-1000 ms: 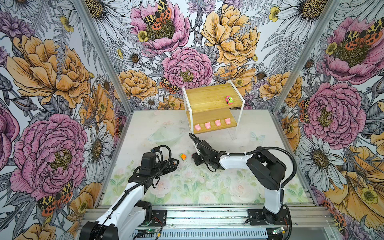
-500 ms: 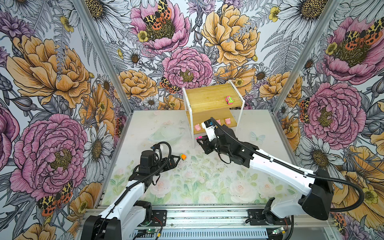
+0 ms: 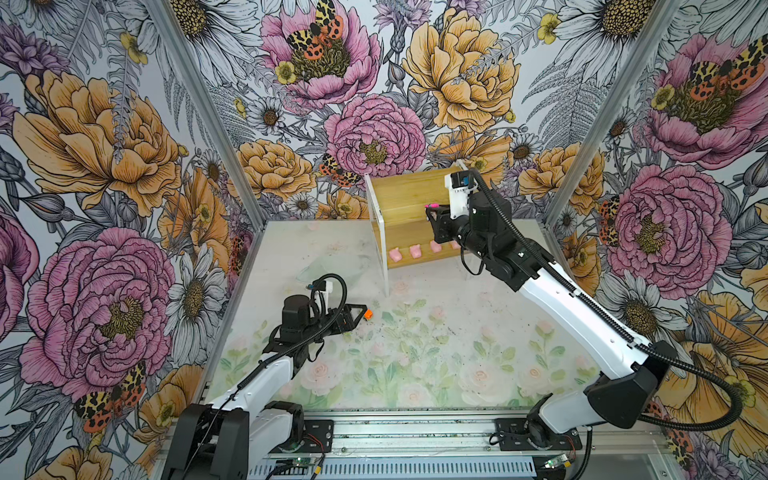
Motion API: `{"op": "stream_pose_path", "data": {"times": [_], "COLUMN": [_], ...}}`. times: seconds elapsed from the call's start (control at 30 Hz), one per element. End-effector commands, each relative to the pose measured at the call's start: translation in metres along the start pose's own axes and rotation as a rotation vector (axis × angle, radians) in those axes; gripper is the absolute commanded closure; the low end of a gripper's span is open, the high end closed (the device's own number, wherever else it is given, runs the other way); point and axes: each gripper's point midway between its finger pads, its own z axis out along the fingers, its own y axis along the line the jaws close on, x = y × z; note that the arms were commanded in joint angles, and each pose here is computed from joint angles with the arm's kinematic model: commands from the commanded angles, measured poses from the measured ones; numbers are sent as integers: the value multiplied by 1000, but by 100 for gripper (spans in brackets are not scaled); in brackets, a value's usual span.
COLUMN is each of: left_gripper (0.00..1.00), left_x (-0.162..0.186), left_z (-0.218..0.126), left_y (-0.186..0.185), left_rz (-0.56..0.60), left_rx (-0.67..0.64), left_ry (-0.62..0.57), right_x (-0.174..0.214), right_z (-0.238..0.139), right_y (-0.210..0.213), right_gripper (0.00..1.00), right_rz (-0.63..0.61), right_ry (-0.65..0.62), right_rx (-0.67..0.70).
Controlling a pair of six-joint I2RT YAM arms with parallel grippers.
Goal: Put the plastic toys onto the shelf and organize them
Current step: 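Lift the pink-and-blue truck with the right gripper up onto the upper shelf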
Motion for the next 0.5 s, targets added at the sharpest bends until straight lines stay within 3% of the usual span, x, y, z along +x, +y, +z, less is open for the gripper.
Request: {"op": "stream_pose_path", "data": {"times": [0.0,0.47], "left_gripper": [1,1], "left_x": [-7,2], "left_z": [-1,6], "left_y": [-13,1], "left_rz": [71,74], "left_rx": [51,17], "left_ry": [-22,14], "right_x": [-12,-10], "right_z": [7,37], "right_y": [-13,-39], "right_gripper": [75,75], "right_rz": [-16,21], "right_ry": [-10,2], "right_rx": [52,156]}}
